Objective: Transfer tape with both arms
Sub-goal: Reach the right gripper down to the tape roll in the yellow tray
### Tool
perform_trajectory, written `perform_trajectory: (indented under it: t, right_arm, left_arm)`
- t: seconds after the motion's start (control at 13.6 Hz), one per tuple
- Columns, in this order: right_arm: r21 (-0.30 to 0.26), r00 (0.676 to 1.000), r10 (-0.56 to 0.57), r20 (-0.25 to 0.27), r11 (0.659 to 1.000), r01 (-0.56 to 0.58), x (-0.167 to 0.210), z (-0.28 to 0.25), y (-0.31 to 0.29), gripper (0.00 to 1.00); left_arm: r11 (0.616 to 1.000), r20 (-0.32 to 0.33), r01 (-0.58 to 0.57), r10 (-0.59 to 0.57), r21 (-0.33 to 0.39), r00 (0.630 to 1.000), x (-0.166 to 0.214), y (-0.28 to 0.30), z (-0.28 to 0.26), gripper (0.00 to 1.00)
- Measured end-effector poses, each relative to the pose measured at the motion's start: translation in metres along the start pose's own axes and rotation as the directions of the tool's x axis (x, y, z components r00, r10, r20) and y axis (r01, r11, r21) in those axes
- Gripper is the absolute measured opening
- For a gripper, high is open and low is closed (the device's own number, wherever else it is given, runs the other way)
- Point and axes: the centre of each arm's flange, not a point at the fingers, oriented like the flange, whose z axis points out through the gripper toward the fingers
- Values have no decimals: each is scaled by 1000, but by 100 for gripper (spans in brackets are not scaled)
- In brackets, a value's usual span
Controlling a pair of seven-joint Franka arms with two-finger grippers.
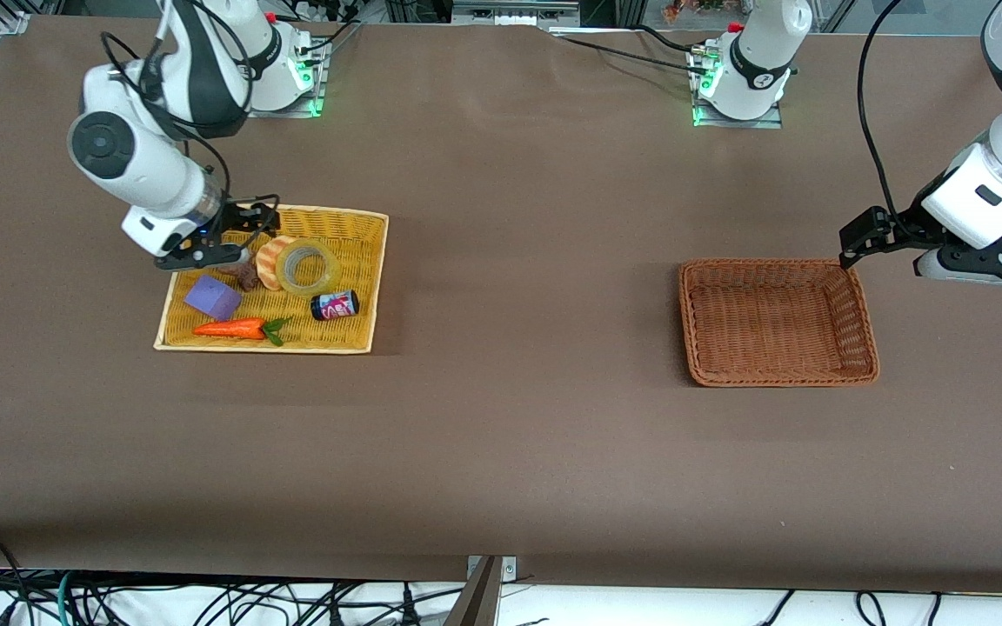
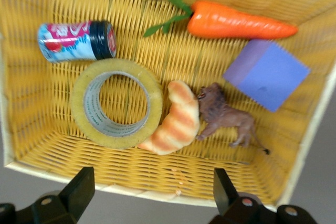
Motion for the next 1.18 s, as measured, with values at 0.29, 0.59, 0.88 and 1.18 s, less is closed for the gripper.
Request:
perform_trajectory:
  t: [0.29,0.59,0.88,1.18]
  right_arm:
    - [-1,1000,2,-23,1000,-2,15,43,-1,100]
    - [-5,1000,10,-26,1000,-10,28,94,-2,100]
    - [-5,1000,18,-23,1000,-18,30,102,-6,97]
    - [-3,999,23,-25,1000,-23,30,101,-11,54]
  left_arm:
    - [1000,1,-3,3,0,1000,0,2,1,100]
    - [999,5,-32,32,-3,999,0,18,1,100]
    - [999,18,-33,33,-3,999,-2,19,2,100]
    - [999,21,-33,33,-3,999,-2,19,3,100]
